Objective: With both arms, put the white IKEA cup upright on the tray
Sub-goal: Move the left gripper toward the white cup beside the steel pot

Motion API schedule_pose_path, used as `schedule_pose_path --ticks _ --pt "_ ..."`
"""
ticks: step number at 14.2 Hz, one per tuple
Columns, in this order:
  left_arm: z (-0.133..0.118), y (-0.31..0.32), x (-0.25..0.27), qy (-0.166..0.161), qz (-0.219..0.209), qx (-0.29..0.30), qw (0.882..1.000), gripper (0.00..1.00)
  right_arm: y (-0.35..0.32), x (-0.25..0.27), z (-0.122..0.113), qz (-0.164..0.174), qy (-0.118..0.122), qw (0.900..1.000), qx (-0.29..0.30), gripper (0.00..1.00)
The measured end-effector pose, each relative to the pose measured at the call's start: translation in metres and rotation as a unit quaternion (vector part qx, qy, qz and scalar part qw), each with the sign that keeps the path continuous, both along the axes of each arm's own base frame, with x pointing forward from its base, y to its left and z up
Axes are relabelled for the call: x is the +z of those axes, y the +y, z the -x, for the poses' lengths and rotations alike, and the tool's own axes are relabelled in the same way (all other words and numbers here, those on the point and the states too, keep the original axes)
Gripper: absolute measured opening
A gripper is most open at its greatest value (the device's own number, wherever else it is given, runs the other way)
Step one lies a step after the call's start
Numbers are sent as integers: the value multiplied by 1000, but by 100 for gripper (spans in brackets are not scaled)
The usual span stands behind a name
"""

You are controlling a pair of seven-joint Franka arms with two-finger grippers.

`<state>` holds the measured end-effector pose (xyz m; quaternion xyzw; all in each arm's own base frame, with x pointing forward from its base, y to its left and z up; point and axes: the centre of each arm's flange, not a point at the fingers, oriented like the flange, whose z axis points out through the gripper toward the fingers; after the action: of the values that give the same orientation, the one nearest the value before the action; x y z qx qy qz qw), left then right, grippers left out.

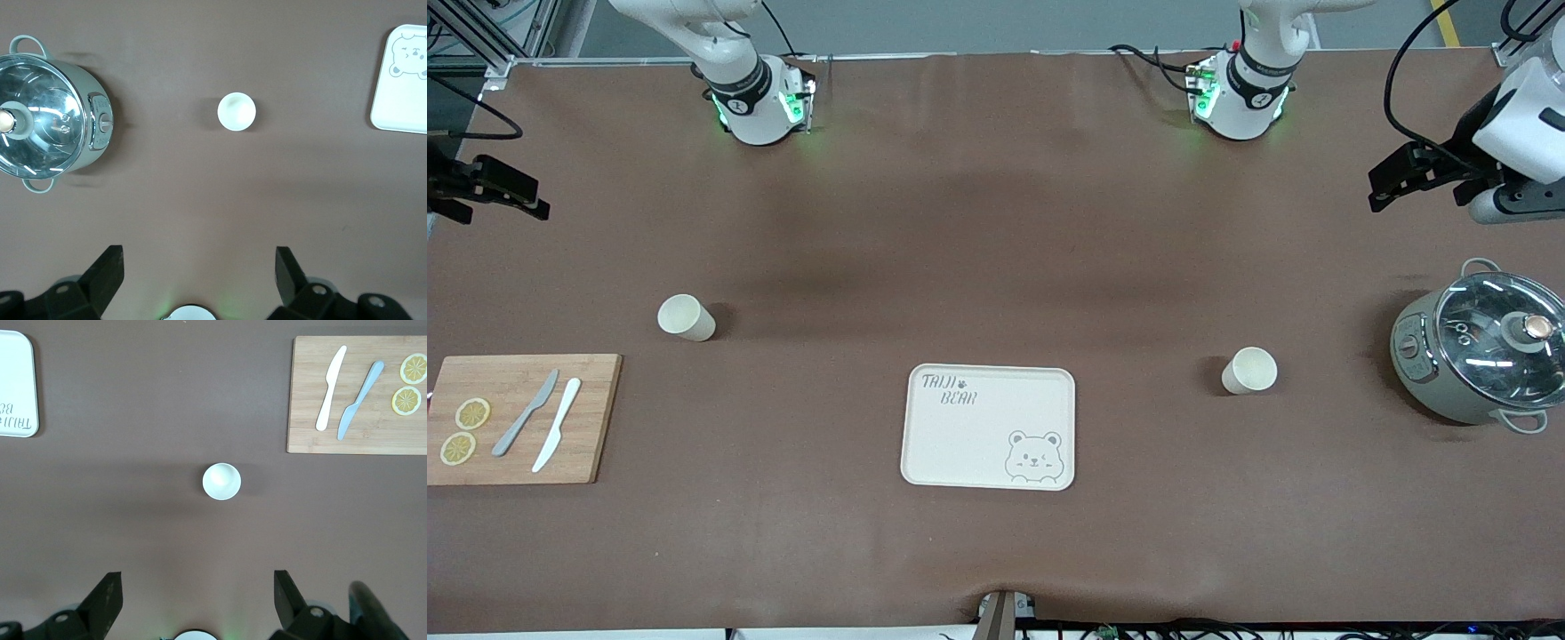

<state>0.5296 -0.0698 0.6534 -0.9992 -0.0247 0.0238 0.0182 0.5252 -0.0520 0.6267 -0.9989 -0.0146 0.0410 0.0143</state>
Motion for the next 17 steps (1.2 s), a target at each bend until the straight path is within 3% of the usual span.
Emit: schedule_pose_path --ticks 13,17 --pt "-18 9 -29 23 1 10 1000 100 0 0 0 0 0 1000 0 100" --pt "-36 22 -59 31 4 27 999 100 0 2 -5 2 -16 1000 0 100"
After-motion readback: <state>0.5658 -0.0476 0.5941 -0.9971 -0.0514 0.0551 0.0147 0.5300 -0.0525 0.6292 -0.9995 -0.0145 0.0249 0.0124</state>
